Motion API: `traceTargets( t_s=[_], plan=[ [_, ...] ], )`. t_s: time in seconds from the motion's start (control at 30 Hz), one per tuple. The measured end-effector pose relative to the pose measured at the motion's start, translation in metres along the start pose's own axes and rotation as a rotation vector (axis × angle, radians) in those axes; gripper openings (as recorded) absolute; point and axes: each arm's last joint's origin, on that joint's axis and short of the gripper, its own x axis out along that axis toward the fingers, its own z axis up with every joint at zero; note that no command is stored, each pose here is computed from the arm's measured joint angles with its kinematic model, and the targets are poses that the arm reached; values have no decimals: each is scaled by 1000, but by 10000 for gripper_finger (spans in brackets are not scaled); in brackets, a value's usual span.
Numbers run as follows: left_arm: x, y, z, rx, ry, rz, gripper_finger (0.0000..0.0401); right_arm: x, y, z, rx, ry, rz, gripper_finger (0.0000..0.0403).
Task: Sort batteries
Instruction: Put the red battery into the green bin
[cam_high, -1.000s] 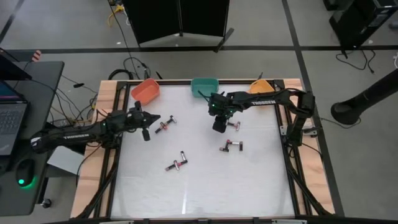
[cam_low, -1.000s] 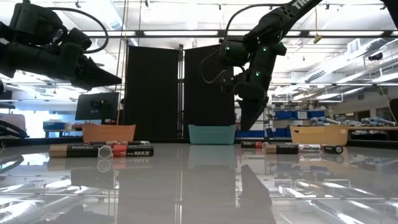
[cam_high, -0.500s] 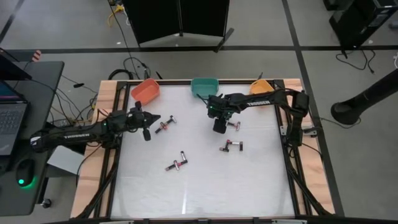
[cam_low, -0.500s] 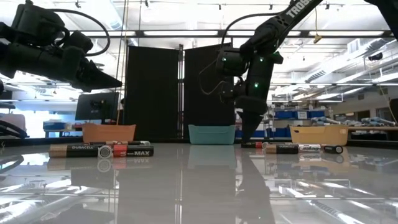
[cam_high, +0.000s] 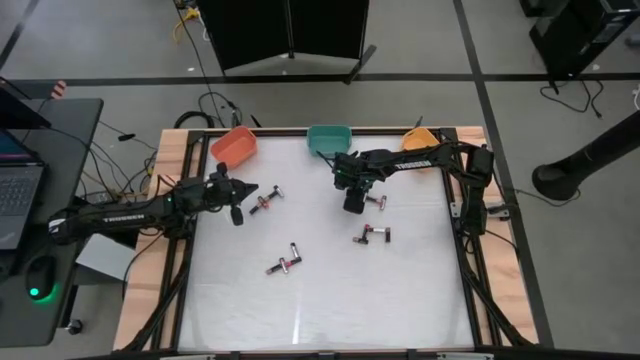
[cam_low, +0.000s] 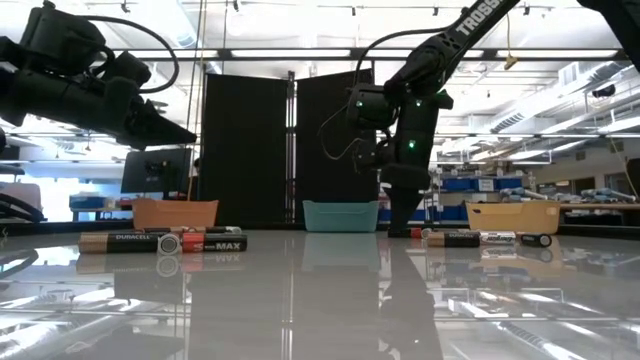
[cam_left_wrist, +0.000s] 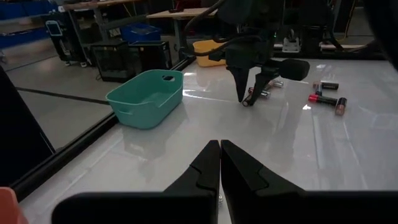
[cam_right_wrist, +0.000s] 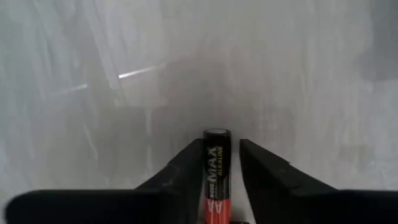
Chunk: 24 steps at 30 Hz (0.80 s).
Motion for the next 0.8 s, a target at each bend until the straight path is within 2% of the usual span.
traceTargets(
  t_s=[0.13,0.37,0.57,0.8],
  plan=[
    [0,0,2,-21,-18,1,23,0,0,0,-13,5,0,54],
    [0,0,3,-31,-33,2,23,-4,0,0,-62,35,3,54],
    [0,0,5,-51,-49,3,23,-31,-3,16,-86,72,-47,54],
    [0,0,4,-51,-46,11,23,-79,-24,58,-162,-117,-119,54]
  ],
)
